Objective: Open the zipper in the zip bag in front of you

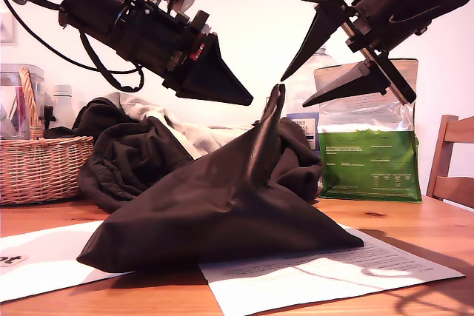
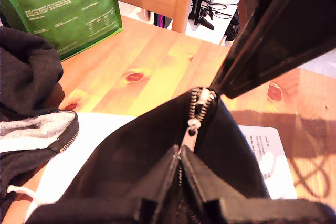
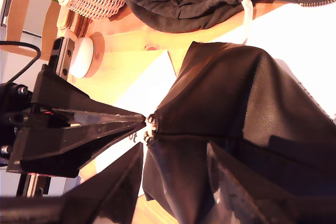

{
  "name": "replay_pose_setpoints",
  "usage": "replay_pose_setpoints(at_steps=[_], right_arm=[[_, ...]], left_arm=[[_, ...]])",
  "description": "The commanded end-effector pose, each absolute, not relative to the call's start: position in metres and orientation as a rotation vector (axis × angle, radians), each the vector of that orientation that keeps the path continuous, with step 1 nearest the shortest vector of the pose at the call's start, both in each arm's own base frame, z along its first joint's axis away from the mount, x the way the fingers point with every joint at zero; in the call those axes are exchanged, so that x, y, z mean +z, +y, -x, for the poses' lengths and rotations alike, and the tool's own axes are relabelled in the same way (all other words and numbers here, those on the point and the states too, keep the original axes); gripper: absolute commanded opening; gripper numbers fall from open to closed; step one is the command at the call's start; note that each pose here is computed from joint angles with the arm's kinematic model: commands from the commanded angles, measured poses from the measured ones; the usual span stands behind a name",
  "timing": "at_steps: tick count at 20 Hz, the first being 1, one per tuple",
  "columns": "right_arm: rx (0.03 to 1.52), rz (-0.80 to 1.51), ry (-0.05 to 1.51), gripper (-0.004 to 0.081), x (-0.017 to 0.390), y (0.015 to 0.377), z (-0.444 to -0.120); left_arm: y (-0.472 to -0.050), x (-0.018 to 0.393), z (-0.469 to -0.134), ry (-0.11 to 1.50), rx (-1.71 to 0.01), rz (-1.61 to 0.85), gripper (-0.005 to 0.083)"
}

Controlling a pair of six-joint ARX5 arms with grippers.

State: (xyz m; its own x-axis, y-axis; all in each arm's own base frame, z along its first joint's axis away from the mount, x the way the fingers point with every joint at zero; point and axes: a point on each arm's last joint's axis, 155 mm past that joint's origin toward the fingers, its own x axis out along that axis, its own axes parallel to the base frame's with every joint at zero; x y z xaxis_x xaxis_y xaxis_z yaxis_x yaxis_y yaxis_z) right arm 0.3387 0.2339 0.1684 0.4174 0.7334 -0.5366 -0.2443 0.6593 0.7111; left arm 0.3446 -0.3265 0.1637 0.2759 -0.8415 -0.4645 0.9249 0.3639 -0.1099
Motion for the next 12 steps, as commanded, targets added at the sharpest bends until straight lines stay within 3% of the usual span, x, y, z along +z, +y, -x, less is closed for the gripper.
replay_pose_setpoints(at_steps=[1,12], right_arm=[[0.765,-0.514,0.902,-0.0012,0.1701,0.2421,-0.3462],[0.769,-0.51,0.894,-0.0012,0.1711,0.2424,-0.3469]], left_arm=[[-0.3279,0.1304,-0.3344,0.577,-1.211,-0.215,-0.0023],[-0.3279,0.1303,-0.3343,0.578,-1.211,-0.215,-0.0023]])
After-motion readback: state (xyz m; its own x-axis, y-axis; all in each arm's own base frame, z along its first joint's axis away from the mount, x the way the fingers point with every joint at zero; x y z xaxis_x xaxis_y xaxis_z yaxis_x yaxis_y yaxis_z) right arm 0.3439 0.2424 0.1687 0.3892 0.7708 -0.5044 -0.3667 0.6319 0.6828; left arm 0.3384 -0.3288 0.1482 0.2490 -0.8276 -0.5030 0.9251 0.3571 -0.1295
